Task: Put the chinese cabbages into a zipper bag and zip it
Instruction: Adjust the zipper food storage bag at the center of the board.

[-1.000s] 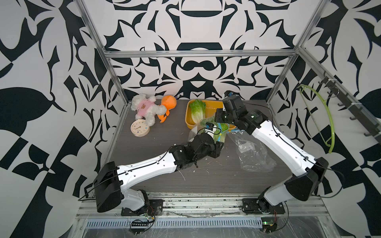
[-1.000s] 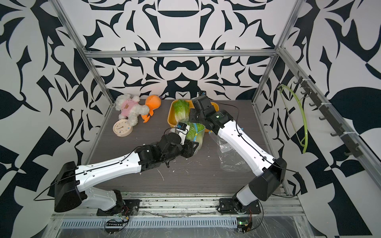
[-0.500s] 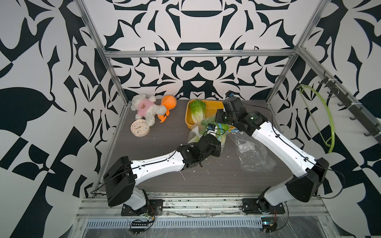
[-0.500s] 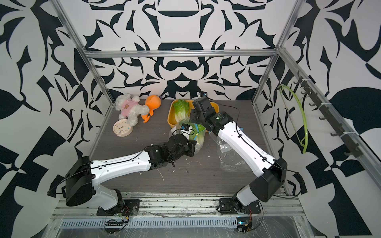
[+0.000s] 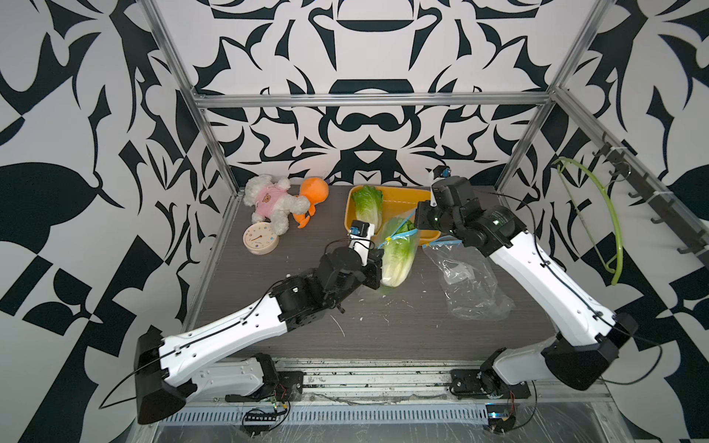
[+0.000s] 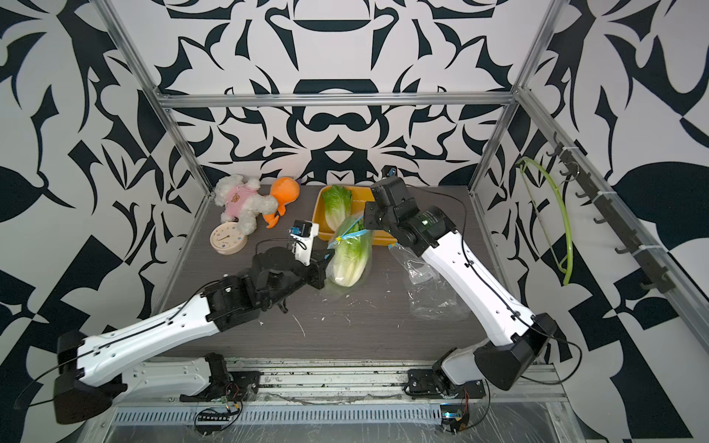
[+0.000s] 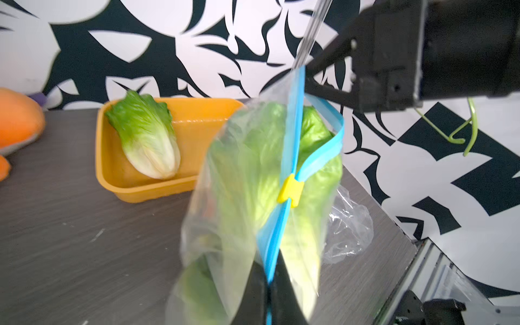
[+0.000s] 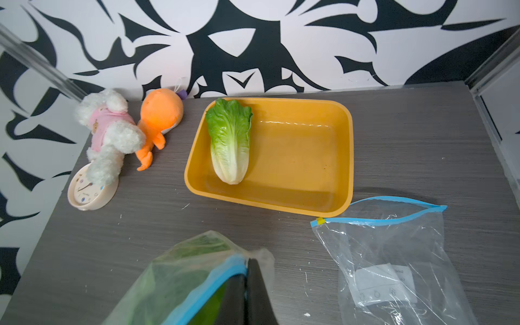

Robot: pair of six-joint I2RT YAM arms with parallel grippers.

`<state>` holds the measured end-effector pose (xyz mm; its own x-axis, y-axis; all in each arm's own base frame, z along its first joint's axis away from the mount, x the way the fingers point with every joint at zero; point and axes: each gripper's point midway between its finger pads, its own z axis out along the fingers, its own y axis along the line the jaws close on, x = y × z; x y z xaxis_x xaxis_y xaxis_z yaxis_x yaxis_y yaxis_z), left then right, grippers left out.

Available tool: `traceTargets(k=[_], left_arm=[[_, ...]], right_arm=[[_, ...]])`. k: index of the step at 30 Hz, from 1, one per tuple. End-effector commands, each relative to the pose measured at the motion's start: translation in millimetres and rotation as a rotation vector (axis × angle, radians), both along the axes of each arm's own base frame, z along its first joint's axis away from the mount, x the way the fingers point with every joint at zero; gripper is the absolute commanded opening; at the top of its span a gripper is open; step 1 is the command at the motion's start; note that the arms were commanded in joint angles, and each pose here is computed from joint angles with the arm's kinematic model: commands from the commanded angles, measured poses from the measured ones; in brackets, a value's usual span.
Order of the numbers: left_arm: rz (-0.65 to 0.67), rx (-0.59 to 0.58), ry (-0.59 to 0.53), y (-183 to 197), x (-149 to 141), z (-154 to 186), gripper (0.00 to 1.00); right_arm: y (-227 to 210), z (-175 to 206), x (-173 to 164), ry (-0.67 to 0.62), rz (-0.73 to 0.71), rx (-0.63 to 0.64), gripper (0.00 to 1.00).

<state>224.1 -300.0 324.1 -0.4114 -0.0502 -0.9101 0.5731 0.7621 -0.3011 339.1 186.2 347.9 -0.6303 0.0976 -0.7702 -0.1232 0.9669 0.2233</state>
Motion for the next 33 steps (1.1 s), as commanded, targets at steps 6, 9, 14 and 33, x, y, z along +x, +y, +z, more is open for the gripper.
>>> traceTargets(k=[6,9,14,33], left_arm=[[0.003,0.201,-0.058,50,10,-3,0.00],[-0.044,0.256,-0.092,48,11,-7,0.00],[-0.136,0.295,-0.128,36,9,-18,0.00],[-0.280,0.271,-0.113,30,14,-24,0.00]], right_arm=[[-39,9,-18,0.008,-0.077,-0.070,0.00],[-35,-5,-24,0.049,-0.048,-0.061,0.00],[-18,-27,-33,0.130,0.026,-0.007,0.00],[3,-11,-50,0.149,0.189,0.017,0.38]])
